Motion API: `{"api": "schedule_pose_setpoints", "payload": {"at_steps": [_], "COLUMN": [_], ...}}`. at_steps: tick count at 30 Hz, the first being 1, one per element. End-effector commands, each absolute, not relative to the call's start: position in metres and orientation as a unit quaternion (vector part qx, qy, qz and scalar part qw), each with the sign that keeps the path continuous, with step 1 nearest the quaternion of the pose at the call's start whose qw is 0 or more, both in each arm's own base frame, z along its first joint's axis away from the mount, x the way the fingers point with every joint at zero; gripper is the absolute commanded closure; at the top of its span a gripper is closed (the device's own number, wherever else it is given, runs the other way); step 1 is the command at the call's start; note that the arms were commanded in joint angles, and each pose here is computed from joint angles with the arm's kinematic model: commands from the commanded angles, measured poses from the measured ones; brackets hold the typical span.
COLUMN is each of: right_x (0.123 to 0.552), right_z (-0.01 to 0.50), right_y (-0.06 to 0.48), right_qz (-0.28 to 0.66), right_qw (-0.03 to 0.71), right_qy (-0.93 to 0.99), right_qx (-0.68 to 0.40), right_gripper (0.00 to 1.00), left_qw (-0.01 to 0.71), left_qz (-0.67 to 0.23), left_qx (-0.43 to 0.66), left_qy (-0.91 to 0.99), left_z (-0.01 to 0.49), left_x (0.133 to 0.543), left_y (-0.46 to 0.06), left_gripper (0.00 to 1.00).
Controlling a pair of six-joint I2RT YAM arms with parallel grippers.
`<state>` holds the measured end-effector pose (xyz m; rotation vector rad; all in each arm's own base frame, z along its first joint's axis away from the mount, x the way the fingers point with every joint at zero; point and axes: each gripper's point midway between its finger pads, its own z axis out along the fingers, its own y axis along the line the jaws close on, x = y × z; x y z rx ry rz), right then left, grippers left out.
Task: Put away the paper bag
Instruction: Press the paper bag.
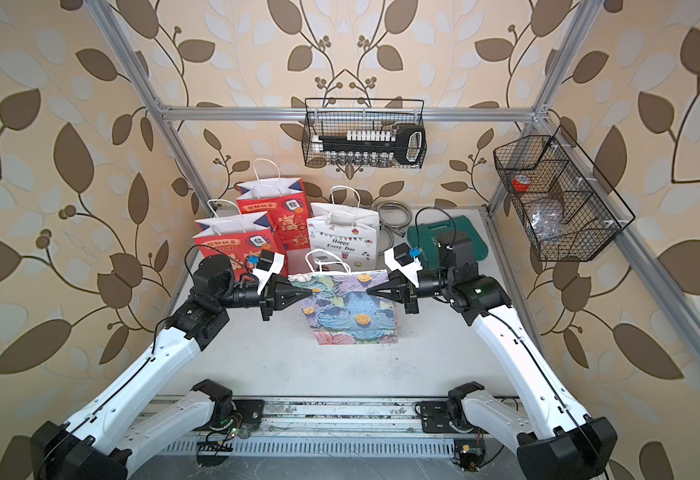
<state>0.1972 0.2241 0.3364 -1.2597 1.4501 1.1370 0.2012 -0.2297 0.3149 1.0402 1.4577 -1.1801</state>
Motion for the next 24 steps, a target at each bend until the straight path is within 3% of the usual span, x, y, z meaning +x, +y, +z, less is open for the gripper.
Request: {"api": "schedule_pose_setpoints", "payload": {"at_steps": [1, 3, 6, 16, 24], "right_x": [0.189, 0.190, 0.190, 0.202, 0.210], "right_z": [0.350, 0.356, 0.364, 0.377, 0.390], "right_y": [0.222, 0.220, 0.218, 0.219, 0.222], "right_qz": [0.482, 0.487, 0.493, 0.484, 0.501], "right_qw": [0.443, 0.448, 0.454, 0.478, 0.482], "right_qy": [0.558, 0.555, 0.547, 0.544, 0.538], "right_qx": [-0.510, -0.504, -0.502, -0.491, -0.476], "right_gripper": [1.00, 1.00, 1.00, 1.00, 1.00], "left_qw": [0.522, 0.527, 0.520, 0.475, 0.493], "left_qz": [-0.455, -0.459, -0.478, -0.533, -0.523], "left_qx": [0.407, 0.396, 0.381, 0.381, 0.381], "left_qy": [0.595, 0.595, 0.597, 0.587, 0.581], "left_z": [0.338, 0.338, 0.334, 0.327, 0.323], "left_x": [0.210, 0.211, 0.211, 0.205, 0.208], "left_y": [-0.225, -0.224, -0.225, -0.233, -0.233], "left_gripper": [0.43, 0.26, 0.19, 0.16, 0.14]}}
